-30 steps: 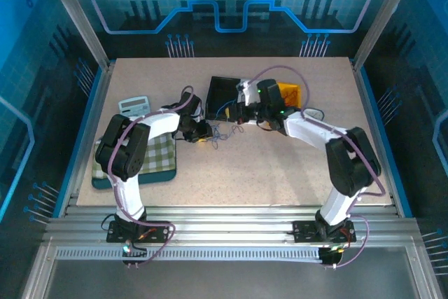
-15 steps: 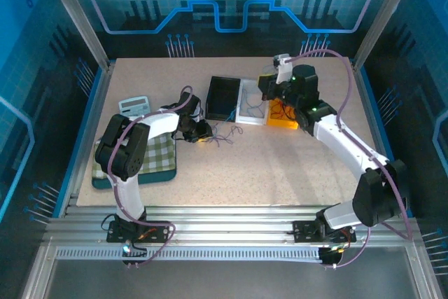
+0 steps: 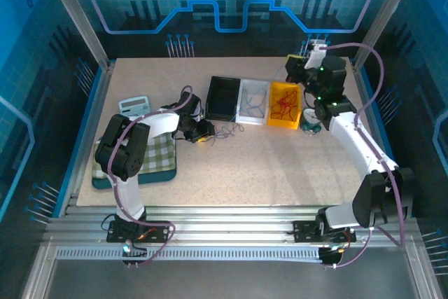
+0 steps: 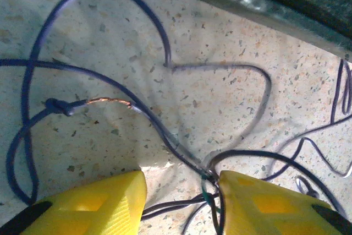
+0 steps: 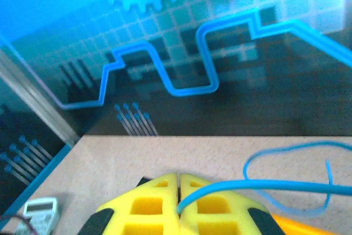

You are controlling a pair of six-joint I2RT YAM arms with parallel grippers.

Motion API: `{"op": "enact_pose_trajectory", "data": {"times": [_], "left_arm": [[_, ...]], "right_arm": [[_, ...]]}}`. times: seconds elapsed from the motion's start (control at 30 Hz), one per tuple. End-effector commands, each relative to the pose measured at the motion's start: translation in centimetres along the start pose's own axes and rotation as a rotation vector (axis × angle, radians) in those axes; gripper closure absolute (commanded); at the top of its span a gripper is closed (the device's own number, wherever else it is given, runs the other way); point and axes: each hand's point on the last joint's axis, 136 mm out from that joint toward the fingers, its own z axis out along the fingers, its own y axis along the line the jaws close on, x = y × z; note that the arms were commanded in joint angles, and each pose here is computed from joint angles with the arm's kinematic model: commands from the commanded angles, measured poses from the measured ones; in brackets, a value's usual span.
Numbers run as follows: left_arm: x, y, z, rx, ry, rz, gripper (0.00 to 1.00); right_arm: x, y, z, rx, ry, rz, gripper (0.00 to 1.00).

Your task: Untangle the cables

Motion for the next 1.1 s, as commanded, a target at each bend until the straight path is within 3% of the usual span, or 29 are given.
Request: {"op": "enact_pose_trajectory", "data": {"times": [0.0, 0.17, 0.73, 1.07], "left_arm": [[3.0, 5.3, 1.8, -0.168, 0.090, -0.057, 0.57], [3.0, 5.5, 1.8, -0.164, 0.090, -0.064, 0.50], [2.3, 4.4, 1.8, -0.130, 0.079, -0.044, 0.51], [2.1, 4.1, 1.6, -0.140, 0.069, -0.022, 0.50]], "right_arm": [[-6.7, -0.1, -2.4, -0.010, -0.195, 0.021, 1.00], [-7.7, -0.9, -3.1, 0.004, -0.219, 0.010, 1.00], [-7.9, 4.1, 1.4, -0.214, -0.123, -0.016, 1.00], [2.0, 5.4, 6.3, -0.201, 0.097, -0.015, 1.00]]}}
